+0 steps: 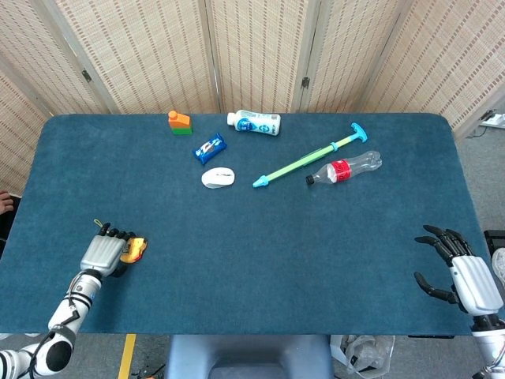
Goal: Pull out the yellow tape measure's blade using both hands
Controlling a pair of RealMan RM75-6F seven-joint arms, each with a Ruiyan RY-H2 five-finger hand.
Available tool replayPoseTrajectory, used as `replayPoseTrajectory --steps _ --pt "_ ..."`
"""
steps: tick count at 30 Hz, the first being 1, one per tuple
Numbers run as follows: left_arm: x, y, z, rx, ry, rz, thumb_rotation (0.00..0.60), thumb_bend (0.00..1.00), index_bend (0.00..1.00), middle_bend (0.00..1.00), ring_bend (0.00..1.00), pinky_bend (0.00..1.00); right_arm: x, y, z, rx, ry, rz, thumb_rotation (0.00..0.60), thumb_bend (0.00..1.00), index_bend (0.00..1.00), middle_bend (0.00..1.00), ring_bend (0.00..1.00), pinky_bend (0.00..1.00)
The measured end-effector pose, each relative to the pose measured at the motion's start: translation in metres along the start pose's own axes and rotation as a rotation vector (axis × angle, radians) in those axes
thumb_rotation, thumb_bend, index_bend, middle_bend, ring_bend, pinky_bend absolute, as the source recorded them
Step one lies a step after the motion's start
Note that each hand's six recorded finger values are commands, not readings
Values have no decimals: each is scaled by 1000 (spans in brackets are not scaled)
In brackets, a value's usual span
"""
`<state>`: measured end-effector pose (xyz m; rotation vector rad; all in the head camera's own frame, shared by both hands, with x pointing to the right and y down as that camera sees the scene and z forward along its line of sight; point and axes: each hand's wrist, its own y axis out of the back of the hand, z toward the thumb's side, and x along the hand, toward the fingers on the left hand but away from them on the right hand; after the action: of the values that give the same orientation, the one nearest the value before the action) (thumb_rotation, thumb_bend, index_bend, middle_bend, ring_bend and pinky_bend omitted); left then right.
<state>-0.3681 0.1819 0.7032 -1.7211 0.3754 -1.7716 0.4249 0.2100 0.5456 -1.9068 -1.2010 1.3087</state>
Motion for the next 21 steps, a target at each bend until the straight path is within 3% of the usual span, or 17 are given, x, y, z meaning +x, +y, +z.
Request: replayPoseTrajectory --steps 21 --pt "10 -4 -2 -5 27 25 600 339 218 267 200 14 1 1 -1 2 -8 -2 600 361 243 162 140 87"
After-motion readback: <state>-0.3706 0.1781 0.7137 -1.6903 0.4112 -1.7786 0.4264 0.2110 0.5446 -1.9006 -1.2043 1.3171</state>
